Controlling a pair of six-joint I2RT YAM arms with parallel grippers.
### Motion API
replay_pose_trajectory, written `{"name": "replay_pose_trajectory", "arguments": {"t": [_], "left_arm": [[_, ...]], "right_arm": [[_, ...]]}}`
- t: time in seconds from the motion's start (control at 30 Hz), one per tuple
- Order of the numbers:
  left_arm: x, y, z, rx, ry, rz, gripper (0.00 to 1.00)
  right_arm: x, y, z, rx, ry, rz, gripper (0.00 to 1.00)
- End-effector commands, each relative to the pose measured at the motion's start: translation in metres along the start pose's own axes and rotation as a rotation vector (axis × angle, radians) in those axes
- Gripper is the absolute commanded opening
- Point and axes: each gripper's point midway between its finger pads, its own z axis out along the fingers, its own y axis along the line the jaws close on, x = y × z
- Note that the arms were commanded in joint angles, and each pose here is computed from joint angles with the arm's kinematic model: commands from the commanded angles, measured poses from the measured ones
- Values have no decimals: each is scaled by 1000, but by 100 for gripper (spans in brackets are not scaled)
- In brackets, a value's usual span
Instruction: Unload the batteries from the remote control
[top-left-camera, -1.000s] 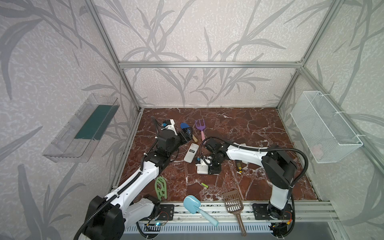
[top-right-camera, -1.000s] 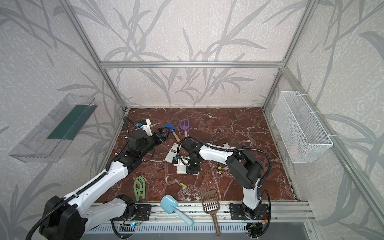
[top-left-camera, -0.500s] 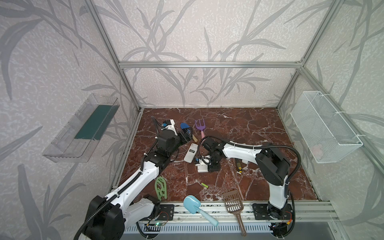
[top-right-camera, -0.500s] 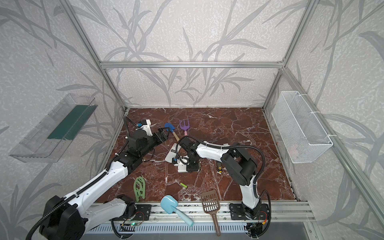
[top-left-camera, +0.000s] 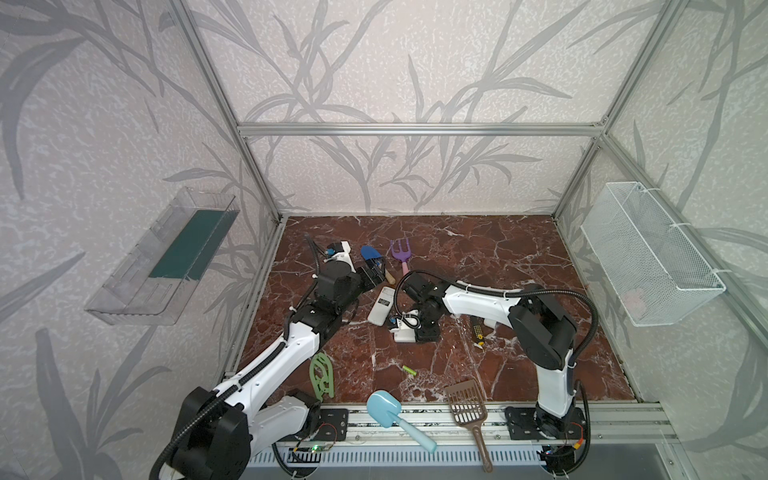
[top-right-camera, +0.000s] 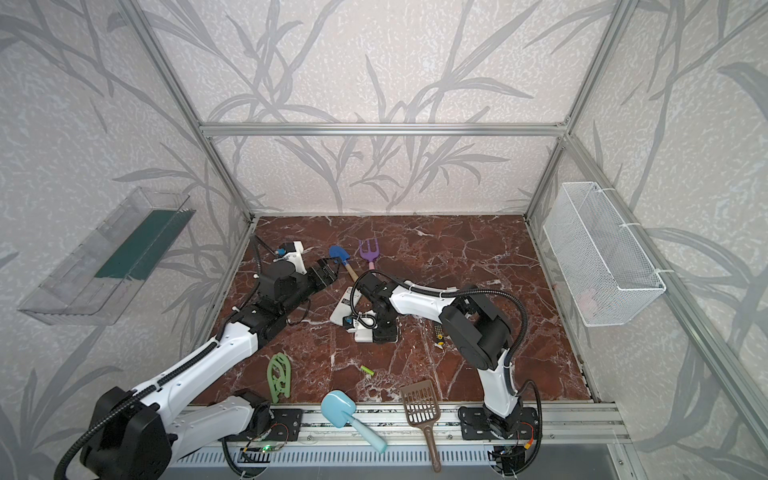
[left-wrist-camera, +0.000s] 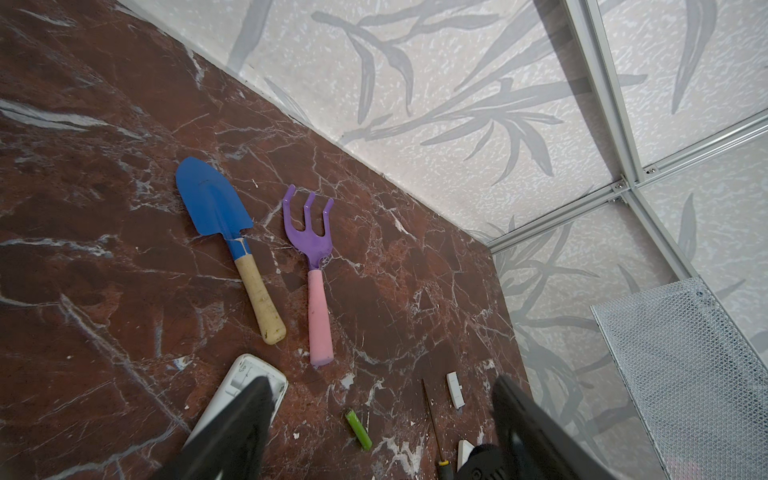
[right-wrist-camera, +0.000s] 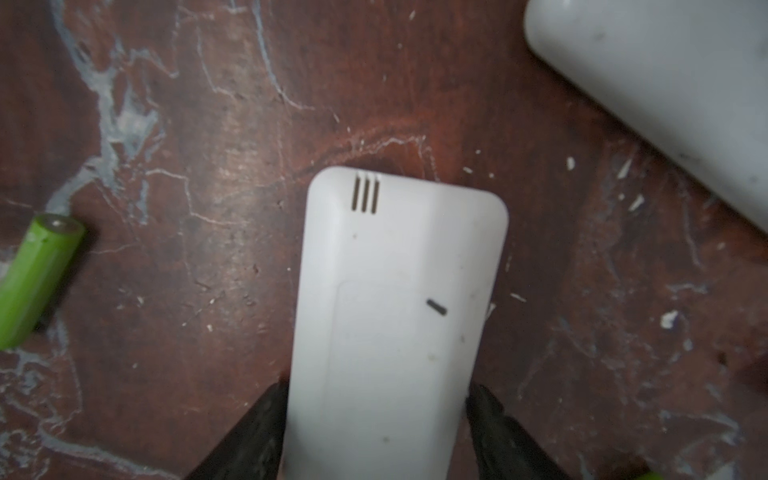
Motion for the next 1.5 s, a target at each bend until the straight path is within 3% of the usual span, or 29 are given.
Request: {"name": "replay_pose_trajectory", "arguments": {"t": [0.0,0.2,0.37,0.5,0.67,0.93,1.17,1.47], "left_arm": [[-4,1,1,0,-21,-7,82],[-4,0,1,4,-23,-7,82],[-5,0,0,4,-21,-3,83],[-5,-3,1,14,-14,-2,83],[-1,-10,6,33,27,8,90],[7,-13,12,59,69,-9,91],[11,-15,16,75,88,-21,91],[13,-17,21,91,97,-41,91]], "right_arm": [[1,-1,-5,20,15,-20,70],[-15,5,-36,49,-97,13,71],[-28,10,-75,76,-297,163,72],[-16,-5,-99,190,-365,440,71],[30,-15,-111,282,-302,825,68],[125,2,-113,427,-185,1345,63],[163,27,-95,434,-130,1501,58],[168,32,-70,378,-49,1529,51]]}}
